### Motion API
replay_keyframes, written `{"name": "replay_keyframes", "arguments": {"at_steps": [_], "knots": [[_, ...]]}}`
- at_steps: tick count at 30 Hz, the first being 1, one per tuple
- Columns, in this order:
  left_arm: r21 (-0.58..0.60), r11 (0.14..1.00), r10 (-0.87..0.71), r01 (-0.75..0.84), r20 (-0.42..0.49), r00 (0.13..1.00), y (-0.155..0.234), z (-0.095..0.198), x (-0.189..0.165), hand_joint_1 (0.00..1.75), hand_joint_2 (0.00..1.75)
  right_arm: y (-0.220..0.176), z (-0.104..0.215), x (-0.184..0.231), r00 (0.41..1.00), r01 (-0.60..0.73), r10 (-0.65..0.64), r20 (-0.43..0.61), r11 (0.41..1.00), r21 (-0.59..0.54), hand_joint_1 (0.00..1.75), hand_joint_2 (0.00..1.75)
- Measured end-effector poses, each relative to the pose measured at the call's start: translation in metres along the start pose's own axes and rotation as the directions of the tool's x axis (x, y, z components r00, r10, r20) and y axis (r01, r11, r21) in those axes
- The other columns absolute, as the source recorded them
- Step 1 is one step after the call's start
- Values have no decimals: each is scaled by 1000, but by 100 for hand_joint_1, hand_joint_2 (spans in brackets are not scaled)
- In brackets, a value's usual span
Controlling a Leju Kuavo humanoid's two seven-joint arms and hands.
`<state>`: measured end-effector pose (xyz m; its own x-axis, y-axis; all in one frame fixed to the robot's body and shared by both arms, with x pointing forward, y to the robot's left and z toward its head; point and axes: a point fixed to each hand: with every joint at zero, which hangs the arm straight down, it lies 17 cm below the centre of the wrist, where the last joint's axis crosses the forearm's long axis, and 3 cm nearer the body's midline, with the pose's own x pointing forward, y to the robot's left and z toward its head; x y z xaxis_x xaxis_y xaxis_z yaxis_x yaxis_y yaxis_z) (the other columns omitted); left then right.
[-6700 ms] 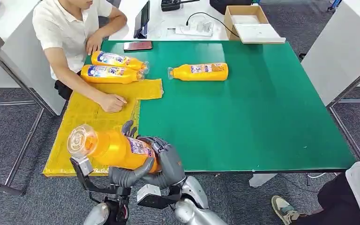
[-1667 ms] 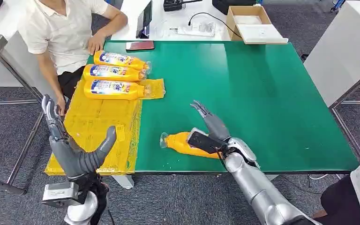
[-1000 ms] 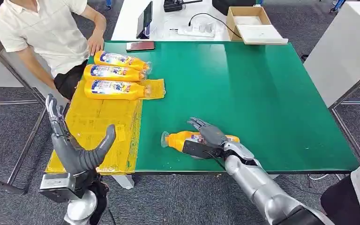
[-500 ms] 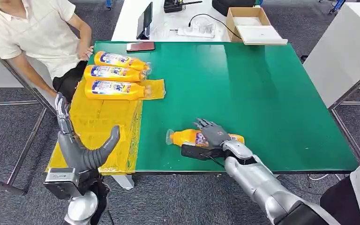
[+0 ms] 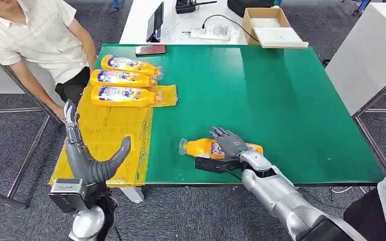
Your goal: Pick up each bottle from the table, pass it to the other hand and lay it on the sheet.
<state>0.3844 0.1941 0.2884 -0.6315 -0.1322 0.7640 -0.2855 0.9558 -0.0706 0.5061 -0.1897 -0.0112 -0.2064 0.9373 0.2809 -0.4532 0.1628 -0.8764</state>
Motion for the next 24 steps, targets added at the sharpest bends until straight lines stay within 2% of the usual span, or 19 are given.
{"name": "replay_keyframes", "arguments": {"at_steps": [6,24], "knots": [[-5,1000,-3,3,-12,1000,4,5,-1,0,175,-1,11,-8,1000,-31,31,2,999,-26,0,175],[5,1000,-12,12,-39,999,12,9,-7,0,175,-3,34,-17,1000,-1,3,22,996,-86,0,175]]}}
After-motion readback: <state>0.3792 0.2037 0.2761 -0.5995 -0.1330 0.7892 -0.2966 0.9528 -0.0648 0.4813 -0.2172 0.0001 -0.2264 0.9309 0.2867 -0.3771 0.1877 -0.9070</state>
